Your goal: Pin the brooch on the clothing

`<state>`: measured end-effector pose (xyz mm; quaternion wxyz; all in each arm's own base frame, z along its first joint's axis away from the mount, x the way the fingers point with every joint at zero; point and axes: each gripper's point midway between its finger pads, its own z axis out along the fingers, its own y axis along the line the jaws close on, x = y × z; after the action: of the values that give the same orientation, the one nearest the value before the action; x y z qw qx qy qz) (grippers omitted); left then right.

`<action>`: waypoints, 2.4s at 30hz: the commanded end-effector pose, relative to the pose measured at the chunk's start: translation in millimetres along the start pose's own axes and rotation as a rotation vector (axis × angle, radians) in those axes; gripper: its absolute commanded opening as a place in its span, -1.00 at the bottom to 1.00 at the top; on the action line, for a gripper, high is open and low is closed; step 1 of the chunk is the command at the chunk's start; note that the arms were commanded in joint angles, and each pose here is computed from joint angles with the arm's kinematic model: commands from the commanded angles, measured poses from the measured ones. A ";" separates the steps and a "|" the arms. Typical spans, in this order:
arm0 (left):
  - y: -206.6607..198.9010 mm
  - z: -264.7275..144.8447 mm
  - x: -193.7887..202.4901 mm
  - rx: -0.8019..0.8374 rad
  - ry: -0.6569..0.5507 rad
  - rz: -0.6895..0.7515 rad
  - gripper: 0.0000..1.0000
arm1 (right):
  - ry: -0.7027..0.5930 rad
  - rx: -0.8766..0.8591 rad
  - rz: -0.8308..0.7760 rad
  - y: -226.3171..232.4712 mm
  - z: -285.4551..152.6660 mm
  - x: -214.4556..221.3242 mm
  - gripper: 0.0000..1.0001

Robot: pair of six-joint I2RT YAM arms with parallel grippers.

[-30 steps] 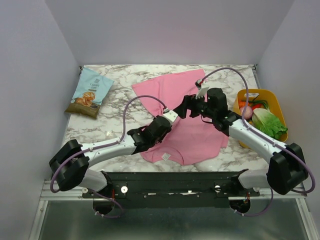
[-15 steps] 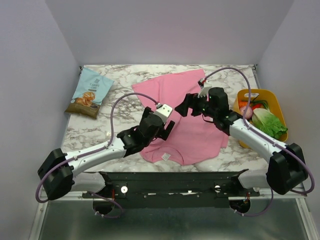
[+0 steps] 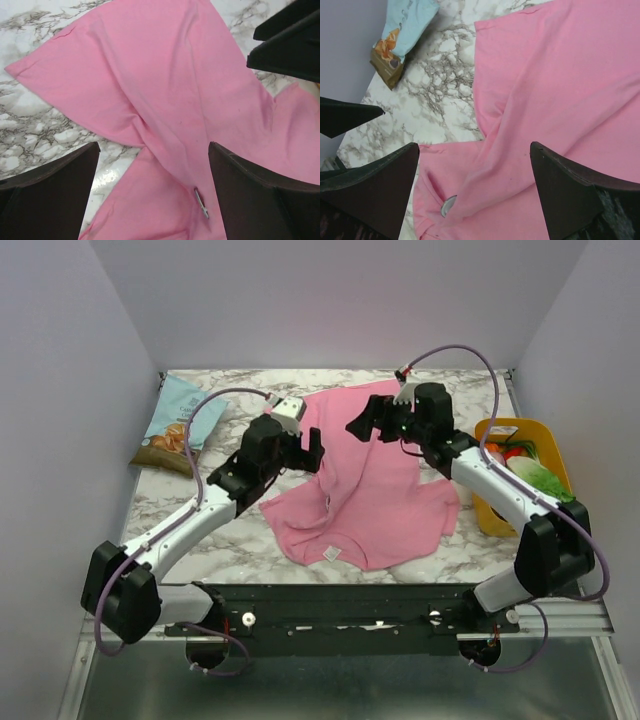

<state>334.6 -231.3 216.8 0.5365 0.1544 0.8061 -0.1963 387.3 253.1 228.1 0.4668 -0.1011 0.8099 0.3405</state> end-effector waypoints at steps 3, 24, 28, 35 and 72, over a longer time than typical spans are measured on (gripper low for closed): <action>24.1 34.3 -25.8 0.013 0.051 -0.230 0.97 | -0.030 0.104 0.041 -30.2 18.6 -40.7 0.99; 221.9 135.1 47.9 -0.335 0.247 -0.829 0.80 | 0.027 0.441 0.617 -220.2 64.9 -64.6 1.00; 232.3 166.9 67.3 -0.295 0.269 -0.842 0.34 | 0.062 0.447 0.633 -227.8 75.1 -51.5 0.99; 253.0 201.2 67.0 -0.318 0.280 -0.815 0.30 | 0.102 0.469 0.637 -234.3 73.8 -38.1 1.00; -21.1 57.1 19.0 0.138 0.247 -0.216 -1.00 | 0.116 0.505 0.475 -198.3 -8.1 -20.9 0.99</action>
<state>396.0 -305.4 220.4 0.4220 0.1345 0.8425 -0.3066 501.7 108.2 158.7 0.3258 0.1950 0.8912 0.2482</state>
